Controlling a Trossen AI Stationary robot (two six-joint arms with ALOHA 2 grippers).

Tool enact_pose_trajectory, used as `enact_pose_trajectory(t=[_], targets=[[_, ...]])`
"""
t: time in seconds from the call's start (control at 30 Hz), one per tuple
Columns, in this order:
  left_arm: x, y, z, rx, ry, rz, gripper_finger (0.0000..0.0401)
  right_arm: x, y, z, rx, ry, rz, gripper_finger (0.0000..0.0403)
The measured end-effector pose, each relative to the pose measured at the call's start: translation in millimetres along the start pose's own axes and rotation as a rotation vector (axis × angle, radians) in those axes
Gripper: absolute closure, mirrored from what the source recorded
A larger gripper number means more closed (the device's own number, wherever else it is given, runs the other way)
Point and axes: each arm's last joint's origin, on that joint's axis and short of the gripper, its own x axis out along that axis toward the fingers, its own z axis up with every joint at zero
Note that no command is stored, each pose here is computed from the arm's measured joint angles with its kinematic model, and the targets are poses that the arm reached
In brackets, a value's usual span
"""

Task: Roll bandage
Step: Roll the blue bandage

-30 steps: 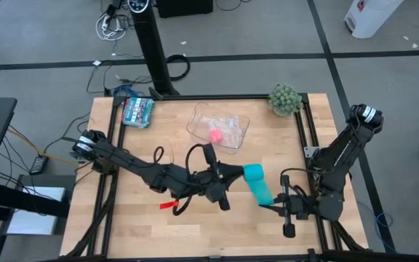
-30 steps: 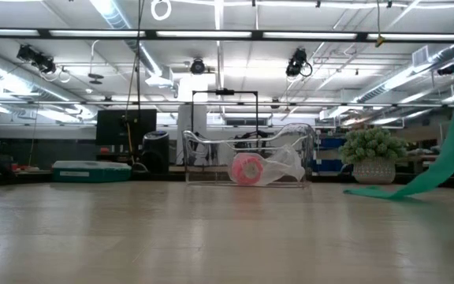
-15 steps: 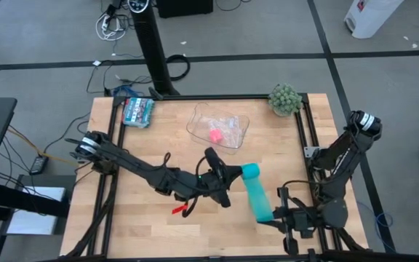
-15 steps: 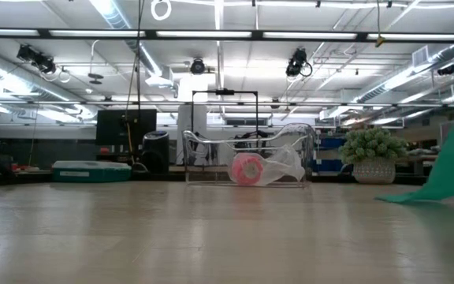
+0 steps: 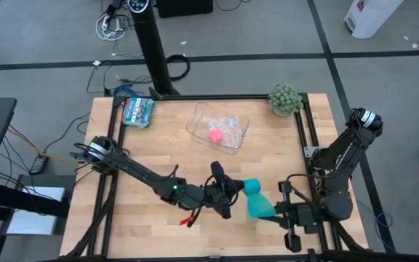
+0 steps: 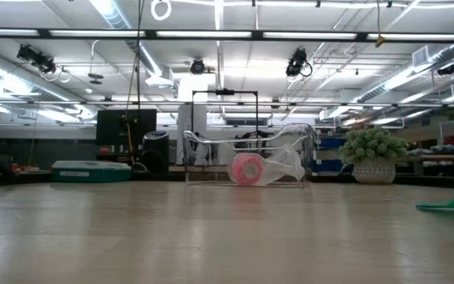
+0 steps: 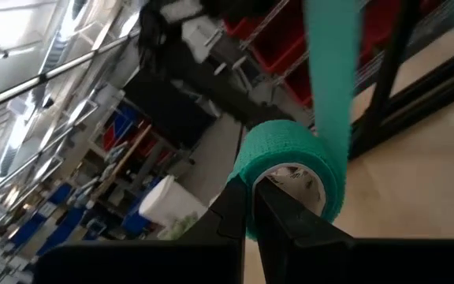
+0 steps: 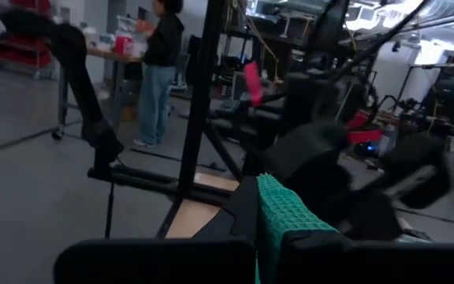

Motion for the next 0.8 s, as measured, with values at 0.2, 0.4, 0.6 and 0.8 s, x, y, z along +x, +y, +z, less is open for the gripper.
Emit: enact_pose_trajectory(t=[0.2,0.4,0.6,0.8], targets=[[-10.3,-7.8,9.7,-0.011,-0.054,-0.045,0.0377,2.8,-12.2,5.9,0.018,-0.012,-0.033,0.0403],[-17.2,-13.9,15.3,-0.058,-0.088,-0.088,0.0377,13.0,-21.5,4.1,0.035,-0.019,-0.037,0.0403],[-22.5,-23.6,17.4,-0.045,-0.096,-0.121,0.0378,18.0,-28.2,3.8,0.046,-0.020,-0.055,0.0403],[-26.8,-43.3,16.9,-0.036,-0.117,-0.174,0.0377,21.6,-33.9,0.3,0.032,0.016,-0.134,0.0388]])
